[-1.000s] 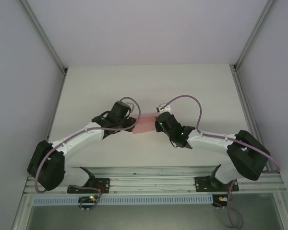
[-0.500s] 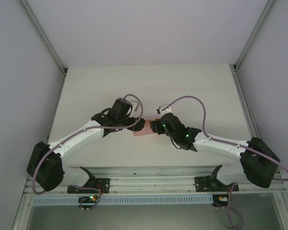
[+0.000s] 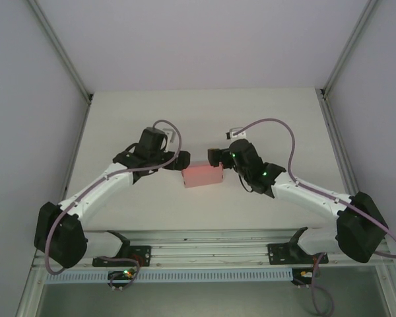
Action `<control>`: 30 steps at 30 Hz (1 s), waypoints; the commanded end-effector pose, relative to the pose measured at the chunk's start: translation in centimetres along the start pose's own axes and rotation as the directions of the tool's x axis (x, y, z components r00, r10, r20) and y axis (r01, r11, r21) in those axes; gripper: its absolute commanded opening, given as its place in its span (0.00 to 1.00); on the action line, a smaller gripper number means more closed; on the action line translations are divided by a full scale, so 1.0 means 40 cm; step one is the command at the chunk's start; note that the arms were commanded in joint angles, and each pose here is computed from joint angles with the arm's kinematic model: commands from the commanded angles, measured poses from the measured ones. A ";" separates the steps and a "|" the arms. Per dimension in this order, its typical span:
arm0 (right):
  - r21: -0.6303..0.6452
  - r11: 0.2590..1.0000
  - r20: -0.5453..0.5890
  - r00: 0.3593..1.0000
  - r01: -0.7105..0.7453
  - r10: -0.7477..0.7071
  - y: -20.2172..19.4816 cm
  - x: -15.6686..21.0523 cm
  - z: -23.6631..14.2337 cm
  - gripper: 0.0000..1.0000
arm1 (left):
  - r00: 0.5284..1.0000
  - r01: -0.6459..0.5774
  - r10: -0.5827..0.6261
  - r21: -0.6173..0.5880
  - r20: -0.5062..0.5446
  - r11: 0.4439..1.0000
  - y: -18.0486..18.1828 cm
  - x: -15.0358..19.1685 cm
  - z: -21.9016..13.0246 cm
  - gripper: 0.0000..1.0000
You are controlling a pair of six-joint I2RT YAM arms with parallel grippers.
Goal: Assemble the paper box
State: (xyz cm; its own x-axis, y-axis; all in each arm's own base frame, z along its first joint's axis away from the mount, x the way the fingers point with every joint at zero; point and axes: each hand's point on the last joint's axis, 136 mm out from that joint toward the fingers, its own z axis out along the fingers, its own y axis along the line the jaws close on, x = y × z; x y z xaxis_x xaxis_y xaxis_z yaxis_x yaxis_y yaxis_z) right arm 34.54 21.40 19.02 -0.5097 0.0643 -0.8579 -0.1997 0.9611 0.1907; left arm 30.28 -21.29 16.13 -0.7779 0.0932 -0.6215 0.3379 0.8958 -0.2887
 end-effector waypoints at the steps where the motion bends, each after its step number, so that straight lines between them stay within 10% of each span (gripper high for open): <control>1: 0.039 0.999 -0.085 0.996 -0.030 0.033 -0.033 0.059 0.022 1.00 | 0.997 0.035 -0.034 0.024 -0.065 0.999 -0.004 0.030 0.020 1.00; 19: 0.168 0.983 -0.290 0.950 -0.068 0.115 -0.134 0.305 0.061 1.00 | 0.967 0.132 -0.115 0.061 -0.226 0.989 0.049 0.212 0.110 0.96; 30: 0.101 0.989 -0.254 0.958 -0.108 0.130 -0.145 0.374 0.069 0.78 | 0.961 0.210 -0.162 0.211 -0.223 0.955 0.023 0.282 0.145 0.37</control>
State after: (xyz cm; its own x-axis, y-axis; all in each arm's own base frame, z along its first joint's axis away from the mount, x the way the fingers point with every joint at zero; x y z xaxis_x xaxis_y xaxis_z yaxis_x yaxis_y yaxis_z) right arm 33.32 20.08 10.03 -0.6066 0.2290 -0.7613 -0.0949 0.9299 0.3553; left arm 27.81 -24.13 10.56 -0.8428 0.0124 -0.5381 0.3805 0.7209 -0.5793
